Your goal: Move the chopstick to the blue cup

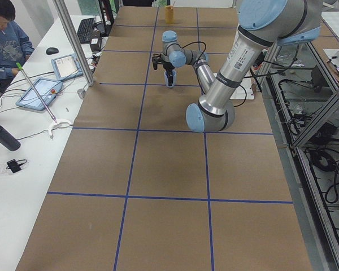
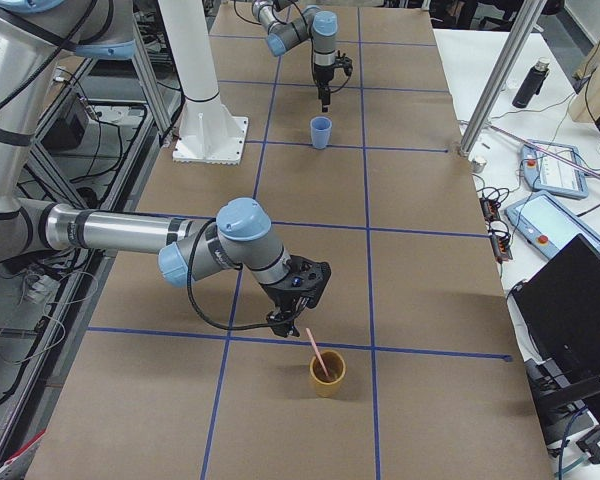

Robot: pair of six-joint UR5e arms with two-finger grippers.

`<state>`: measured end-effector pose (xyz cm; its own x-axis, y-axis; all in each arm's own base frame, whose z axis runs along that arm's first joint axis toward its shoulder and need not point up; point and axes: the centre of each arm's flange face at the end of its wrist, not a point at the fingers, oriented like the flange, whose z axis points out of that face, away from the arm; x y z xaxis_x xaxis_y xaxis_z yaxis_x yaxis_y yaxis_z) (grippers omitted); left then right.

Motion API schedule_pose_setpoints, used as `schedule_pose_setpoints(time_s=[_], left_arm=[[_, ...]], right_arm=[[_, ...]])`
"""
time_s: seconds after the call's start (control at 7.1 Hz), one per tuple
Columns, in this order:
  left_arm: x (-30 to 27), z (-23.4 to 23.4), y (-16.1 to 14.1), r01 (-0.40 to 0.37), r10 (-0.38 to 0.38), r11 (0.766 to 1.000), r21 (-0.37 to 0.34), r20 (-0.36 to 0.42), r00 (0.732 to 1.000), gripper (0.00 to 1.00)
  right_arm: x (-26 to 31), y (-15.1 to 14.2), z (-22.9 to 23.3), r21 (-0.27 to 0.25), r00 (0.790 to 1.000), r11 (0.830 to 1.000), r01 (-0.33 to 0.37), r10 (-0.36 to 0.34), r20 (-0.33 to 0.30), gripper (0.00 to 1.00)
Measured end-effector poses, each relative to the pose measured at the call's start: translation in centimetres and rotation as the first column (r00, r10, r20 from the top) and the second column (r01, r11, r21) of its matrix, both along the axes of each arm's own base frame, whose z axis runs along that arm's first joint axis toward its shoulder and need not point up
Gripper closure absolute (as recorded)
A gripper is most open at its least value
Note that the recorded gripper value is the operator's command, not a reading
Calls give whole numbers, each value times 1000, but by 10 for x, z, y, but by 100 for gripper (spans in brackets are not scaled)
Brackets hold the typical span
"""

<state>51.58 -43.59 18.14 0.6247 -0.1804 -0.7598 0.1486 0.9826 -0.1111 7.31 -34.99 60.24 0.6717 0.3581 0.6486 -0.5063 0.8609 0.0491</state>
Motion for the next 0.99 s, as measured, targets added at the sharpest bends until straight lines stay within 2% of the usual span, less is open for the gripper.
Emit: schedule_pose_setpoints(time_s=[0.28, 0.42, 0.99], left_arm=[[0, 2, 0, 0, 0, 1000, -1, 2, 1000, 2], [0, 2, 0, 0, 0, 1000, -2, 3, 1000, 2], [0, 5, 0, -1, 1, 1000, -3, 7, 1000, 2]], right_arm=[[-16, -11, 3, -13, 1000, 1000, 17, -17, 0, 1], [-24, -15, 4, -25, 1000, 1000, 16, -17, -8, 16], [-31, -14, 25, -65, 999, 998, 18, -20, -37, 21]])
